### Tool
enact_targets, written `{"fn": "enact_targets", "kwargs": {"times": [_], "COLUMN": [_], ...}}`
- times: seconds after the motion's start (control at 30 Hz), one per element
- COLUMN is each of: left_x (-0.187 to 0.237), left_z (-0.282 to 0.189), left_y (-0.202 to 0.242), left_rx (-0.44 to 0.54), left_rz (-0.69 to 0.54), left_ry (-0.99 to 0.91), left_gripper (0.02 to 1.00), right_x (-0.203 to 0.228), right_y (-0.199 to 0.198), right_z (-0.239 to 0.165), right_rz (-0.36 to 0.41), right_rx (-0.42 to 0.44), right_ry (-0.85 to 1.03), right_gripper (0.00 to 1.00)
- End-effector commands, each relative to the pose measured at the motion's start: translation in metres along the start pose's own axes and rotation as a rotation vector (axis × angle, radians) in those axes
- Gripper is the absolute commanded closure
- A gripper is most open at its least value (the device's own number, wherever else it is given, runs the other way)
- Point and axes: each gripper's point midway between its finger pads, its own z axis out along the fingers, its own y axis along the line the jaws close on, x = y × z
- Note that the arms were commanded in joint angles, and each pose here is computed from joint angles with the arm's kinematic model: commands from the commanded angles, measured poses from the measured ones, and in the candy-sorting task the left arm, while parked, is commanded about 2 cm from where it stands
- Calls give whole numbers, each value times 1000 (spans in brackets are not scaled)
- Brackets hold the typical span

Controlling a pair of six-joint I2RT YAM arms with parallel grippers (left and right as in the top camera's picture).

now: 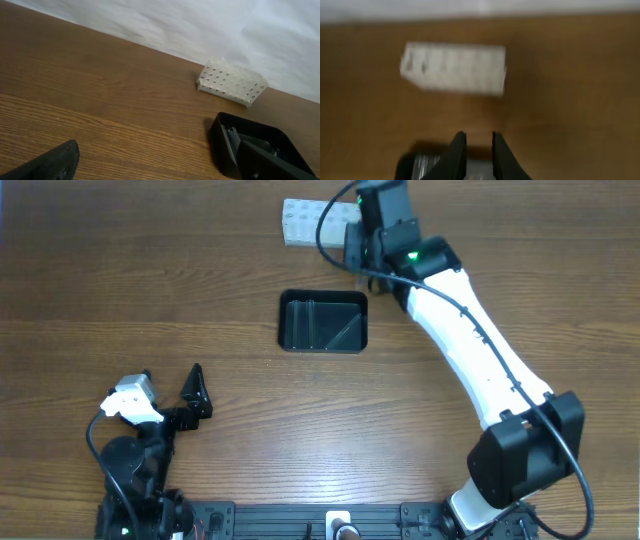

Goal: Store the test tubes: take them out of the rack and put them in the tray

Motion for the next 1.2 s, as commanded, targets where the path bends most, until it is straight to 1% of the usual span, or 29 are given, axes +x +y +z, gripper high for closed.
{"fn": "enact_targets", "kwargs": {"times": [0.03,0.2,0.33,0.4,0.6,0.83,1.2], "left_x": [3,3,3,3,3,3,3], "left_z": [0,0,0,0,0,0,0], "left_y": [-2,-2,-2,-2,-2,-2,-2], "left_rx": [13,13,13,13,13,13,13], "left_rz": [0,0,0,0,0,0,0], "left_ry": [6,6,6,6,6,6,6], "left_gripper": [18,18,18,20,18,18,18], "right_x": [39,61,70,78,92,101,118], "right_y": [11,7,9,6,0,-6,-7], "right_z": [14,23,33,44,65,73,86], "right_rz": [33,64,52,48,48,38,31], "right_rx": [-29,-5,9,38,76,110,128], "right_ry": [95,139,153,170,207,229,276], "right_gripper": [943,947,945,945,956,958,947]}}
